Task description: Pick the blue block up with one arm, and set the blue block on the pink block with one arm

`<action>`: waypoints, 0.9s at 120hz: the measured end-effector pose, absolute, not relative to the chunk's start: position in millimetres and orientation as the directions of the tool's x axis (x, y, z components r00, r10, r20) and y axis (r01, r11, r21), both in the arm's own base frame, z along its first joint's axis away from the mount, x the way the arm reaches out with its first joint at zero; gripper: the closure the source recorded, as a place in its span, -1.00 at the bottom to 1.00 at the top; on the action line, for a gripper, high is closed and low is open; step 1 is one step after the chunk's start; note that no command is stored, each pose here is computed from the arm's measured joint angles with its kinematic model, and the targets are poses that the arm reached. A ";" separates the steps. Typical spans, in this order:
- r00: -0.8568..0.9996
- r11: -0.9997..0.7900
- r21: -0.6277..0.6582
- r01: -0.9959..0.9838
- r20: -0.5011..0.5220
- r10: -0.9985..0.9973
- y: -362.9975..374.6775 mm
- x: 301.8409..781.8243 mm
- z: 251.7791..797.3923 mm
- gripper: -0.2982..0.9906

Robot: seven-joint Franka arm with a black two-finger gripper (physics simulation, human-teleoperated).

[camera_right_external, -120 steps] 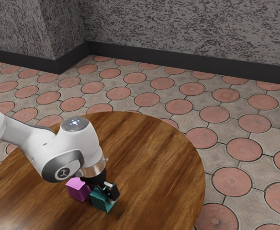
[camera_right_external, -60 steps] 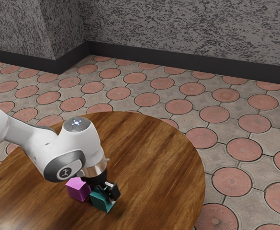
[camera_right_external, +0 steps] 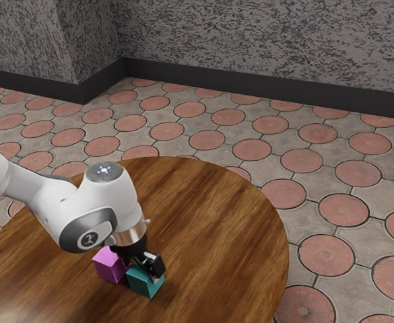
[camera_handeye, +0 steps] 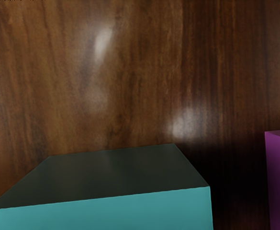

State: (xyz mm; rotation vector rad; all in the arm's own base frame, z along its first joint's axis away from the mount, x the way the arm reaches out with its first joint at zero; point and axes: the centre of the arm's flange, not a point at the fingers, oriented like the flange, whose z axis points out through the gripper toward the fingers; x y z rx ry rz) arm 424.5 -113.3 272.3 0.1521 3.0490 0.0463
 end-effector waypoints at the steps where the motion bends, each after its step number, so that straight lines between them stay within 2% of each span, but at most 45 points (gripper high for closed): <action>1: -0.991 0.995 0.035 0.098 -0.087 0.101 -113.5 424.4 272.2 -0.54; 80: -0.991 0.994 0.033 0.100 -0.082 0.102 -115.4 428.7 260.6 -0.54; 108: -0.990 0.994 0.033 0.104 -0.098 0.106 -117.5 434.9 265.5 -0.30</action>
